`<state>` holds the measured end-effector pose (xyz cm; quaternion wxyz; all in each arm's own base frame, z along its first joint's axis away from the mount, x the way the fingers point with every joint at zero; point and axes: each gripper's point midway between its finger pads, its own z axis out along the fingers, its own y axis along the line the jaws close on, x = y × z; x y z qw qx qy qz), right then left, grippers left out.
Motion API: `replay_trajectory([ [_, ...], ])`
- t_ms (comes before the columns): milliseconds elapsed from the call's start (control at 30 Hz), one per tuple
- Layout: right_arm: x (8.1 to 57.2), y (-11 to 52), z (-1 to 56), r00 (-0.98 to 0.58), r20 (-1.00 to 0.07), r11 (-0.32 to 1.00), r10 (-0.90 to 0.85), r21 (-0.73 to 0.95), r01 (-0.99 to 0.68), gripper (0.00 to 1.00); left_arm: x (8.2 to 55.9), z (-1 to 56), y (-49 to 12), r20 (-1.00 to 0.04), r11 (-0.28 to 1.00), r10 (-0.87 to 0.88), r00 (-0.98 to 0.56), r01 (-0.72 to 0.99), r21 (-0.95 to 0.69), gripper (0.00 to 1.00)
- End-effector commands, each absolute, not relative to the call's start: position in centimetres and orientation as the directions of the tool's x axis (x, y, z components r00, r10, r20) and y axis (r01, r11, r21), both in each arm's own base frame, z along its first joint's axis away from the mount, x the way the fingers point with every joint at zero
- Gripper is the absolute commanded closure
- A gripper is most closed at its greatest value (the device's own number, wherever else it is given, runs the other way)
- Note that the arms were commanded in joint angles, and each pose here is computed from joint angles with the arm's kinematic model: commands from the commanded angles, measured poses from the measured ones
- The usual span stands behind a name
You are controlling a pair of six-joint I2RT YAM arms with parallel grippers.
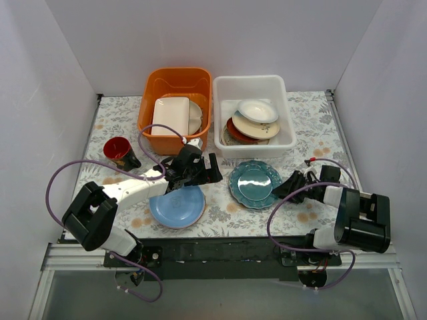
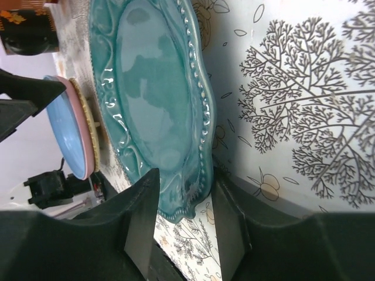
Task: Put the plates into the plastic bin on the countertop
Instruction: Pick up the plate at the center of the board.
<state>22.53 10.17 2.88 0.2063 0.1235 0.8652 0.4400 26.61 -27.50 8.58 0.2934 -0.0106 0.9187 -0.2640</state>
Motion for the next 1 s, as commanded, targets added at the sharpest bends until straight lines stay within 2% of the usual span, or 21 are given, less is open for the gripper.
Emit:
replay_trajectory([
  [0, 22.00, 10.17, 1.29, -0.879, -0.219, 0.573, 0.424, 0.816, 0.072, 0.53, 27.11, 10.94, -28.18, -0.565, 0.844, -0.180, -0.805, 0.169, -0.509, 0.02],
  [167, 21.79, 10.27, 0.78, -0.870, -0.197, 0.553, 0.453, 0.827, 0.100, 0.57, 27.26, 11.74, -28.29, -0.577, 0.839, -0.181, -0.796, 0.181, -0.513, 0.02],
  [367, 21.76, 10.24, 0.45, -0.865, -0.176, 0.532, 0.471, 0.838, 0.119, 0.66, 27.21, 11.57, -28.31, -0.574, 0.842, -0.175, -0.800, 0.180, -0.508, 0.02],
  [767, 21.58, 10.44, 0.66, -0.868, -0.170, 0.507, 0.466, 0.856, 0.104, 0.96, 27.14, 11.39, -28.28, -0.570, 0.845, -0.169, -0.804, 0.180, -0.503, 0.02],
  [967, 21.66, 10.49, 1.07, -0.868, -0.185, 0.498, 0.461, 0.863, 0.081, 0.99, 27.28, 11.41, -28.44, -0.571, 0.844, -0.167, -0.804, 0.182, -0.504, 0.02],
])
